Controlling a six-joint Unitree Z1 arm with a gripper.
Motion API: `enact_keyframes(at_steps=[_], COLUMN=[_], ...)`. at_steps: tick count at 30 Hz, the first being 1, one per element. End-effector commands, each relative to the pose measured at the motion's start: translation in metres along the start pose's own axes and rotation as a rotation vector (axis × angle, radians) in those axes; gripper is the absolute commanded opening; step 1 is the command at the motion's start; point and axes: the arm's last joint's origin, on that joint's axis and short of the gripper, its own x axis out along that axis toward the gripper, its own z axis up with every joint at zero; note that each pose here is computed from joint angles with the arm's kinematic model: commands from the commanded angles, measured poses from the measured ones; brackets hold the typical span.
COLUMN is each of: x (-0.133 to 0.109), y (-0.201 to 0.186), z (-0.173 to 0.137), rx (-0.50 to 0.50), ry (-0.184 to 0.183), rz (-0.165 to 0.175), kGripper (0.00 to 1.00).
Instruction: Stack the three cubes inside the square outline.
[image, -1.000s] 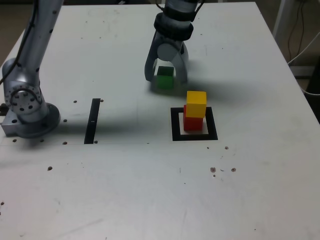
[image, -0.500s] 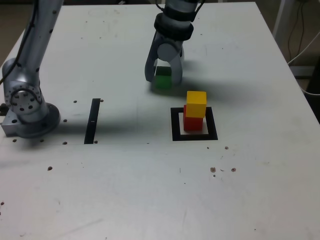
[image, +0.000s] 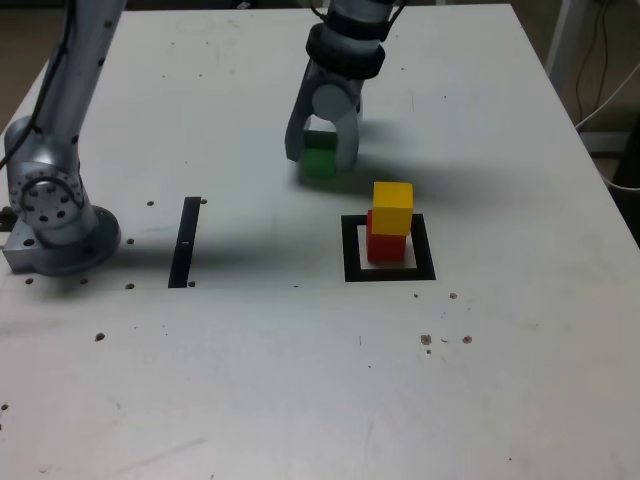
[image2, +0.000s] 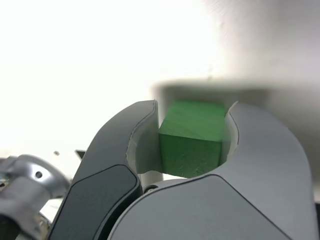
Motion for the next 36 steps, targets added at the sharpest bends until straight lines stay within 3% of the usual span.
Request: enact_keyframes(at_steps=[1, 9, 17, 22, 27, 36], x=[-0.020, -0.069, -0.084, -0.086, -0.091, -0.099], y=[-0.008, -0.029, -0.036, -0.041, -0.055, -0.104], z=[-0.008, -0.028, -0.033, -0.033, -0.029, -0.011], rx=[-0.001, 0.005, 0.004, 0.000, -0.010, -0.004], ry=[-0.022, -0.047, -0.056, -0.060, -0.076, -0.104], rz=[0.030, 0.072, 0.077, 0.066, 0.034, 0.003], kGripper=[0.30, 0.30, 0.30, 0.30, 0.30, 0.30])
